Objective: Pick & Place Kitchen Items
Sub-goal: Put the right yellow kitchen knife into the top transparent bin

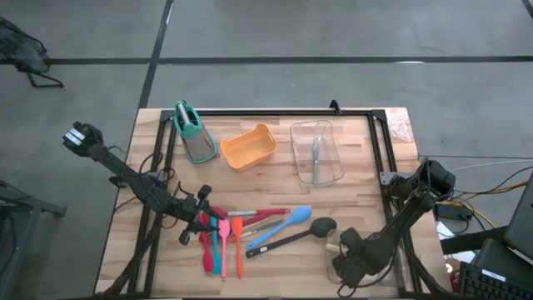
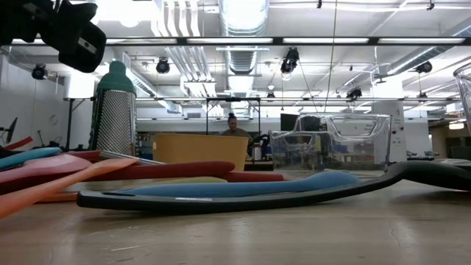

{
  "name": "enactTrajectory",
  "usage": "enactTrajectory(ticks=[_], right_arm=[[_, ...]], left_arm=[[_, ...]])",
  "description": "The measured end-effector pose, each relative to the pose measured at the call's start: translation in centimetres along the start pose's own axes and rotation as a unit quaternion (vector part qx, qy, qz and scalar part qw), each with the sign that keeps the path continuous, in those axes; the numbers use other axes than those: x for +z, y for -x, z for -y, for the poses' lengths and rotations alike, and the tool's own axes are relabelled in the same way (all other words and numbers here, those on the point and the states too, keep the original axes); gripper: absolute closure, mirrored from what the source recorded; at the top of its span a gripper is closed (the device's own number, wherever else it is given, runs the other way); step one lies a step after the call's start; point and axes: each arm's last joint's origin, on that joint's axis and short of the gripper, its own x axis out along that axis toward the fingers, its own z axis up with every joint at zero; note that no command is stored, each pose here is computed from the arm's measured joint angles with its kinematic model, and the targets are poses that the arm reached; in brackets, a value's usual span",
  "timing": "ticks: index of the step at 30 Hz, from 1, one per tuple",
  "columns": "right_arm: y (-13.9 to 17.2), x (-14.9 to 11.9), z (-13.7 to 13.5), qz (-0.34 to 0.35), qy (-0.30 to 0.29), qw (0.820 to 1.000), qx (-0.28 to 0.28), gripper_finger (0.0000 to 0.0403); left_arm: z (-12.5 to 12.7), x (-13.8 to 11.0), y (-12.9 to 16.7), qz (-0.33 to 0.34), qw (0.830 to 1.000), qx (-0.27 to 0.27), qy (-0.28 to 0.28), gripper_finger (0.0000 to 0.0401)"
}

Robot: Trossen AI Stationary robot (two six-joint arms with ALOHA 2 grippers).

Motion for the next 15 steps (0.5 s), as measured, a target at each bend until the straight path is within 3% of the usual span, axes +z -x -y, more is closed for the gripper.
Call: enactTrajectory(ticks=[15], right_arm=[[-1.6,0.0,0.4,-0.007,-0.002,1.0,0.021,0.0394]], left_arm=[[0.0,0.0,0.0,0.001,1.0,-0.001,0.0,0.0245]])
